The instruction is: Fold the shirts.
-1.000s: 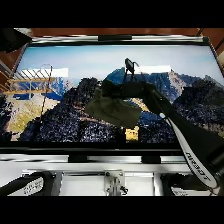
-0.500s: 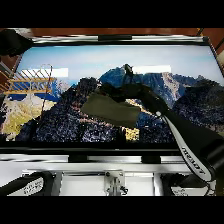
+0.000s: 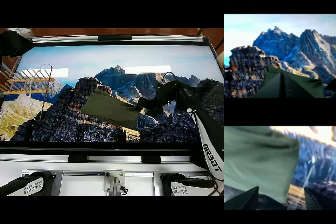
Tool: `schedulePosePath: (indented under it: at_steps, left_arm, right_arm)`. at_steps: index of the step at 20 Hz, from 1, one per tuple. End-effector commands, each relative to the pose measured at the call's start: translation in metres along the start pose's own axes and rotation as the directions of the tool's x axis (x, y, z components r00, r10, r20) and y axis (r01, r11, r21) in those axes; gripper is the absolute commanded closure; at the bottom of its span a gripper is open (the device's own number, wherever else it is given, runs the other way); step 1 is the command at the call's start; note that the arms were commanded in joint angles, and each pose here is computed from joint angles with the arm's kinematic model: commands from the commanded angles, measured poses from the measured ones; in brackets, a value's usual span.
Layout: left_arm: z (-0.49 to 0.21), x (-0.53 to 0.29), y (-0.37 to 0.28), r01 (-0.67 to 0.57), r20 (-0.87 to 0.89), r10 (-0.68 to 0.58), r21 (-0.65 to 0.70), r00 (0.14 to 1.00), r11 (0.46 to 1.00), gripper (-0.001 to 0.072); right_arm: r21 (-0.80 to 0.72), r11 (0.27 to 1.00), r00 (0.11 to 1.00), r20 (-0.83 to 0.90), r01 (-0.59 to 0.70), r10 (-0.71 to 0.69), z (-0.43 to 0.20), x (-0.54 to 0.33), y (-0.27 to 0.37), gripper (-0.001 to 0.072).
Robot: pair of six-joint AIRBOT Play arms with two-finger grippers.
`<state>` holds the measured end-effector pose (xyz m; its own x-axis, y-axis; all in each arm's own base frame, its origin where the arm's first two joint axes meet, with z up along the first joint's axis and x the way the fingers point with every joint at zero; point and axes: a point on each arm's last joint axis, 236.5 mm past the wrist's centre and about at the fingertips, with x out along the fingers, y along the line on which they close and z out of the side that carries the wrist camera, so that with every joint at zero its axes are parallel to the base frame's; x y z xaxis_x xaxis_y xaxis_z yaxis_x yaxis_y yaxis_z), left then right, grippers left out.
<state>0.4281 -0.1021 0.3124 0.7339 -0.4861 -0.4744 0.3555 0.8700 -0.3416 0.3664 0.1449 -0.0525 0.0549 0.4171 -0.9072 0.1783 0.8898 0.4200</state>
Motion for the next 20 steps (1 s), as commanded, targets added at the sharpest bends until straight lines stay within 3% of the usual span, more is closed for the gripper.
schedulePosePath:
  at_steps: [1,6,7,9,11,15,18,20]
  left_arm:
    - [0.0,0.0,0.0,0.001,-0.001,-0.001,-0.005,1.0,1.0,0.0672]
    - [0.0,0.0,0.0,0.001,-0.001,-0.001,-0.023,1.0,1.0,0.0672]
    - [0.0,0.0,0.0,0.001,-0.001,-0.001,-0.023,1.0,1.0,0.0673]
    - [0.0,0.0,0.0,0.001,0.0,-0.001,-0.023,1.0,1.0,0.0673]
    - [0.0,0.0,0.0,0.001,-0.001,-0.001,-0.023,1.0,1.0,0.0672]
    - [-0.002,0.0,-0.001,0.002,-0.007,-0.002,-0.023,1.0,1.0,0.0673]
    - [-0.022,0.0,-0.005,0.016,-0.094,-0.017,-0.021,0.995,1.0,0.0672]
    - [-0.039,-0.003,-0.007,0.026,-0.164,-0.029,-0.022,0.986,0.999,0.0672]
  right_arm:
    - [0.033,0.997,0.996,-0.061,-0.07,0.072,-0.015,0.032,-0.002,0.0049]
    - [0.094,0.989,0.991,-0.053,-0.115,0.12,-0.006,0.067,0.008,0.005]
    - [0.095,0.986,0.99,-0.024,-0.134,0.137,0.002,0.069,0.011,0.0099]
    - [0.051,0.979,0.98,0.033,-0.197,0.195,0.017,0.064,0.027,0.0483]
    - [-0.06,0.969,0.964,0.107,-0.24,0.245,0.043,0.046,0.048,0.0645]
    - [-0.27,0.938,0.857,0.406,-0.219,0.317,0.135,-0.03,0.095,0.0645]
    - [-0.269,0.944,0.671,0.667,-0.189,0.324,0.216,-0.104,0.098,0.0645]
    - [-0.197,0.957,0.593,0.752,-0.214,0.288,0.257,-0.131,0.071,0.0645]
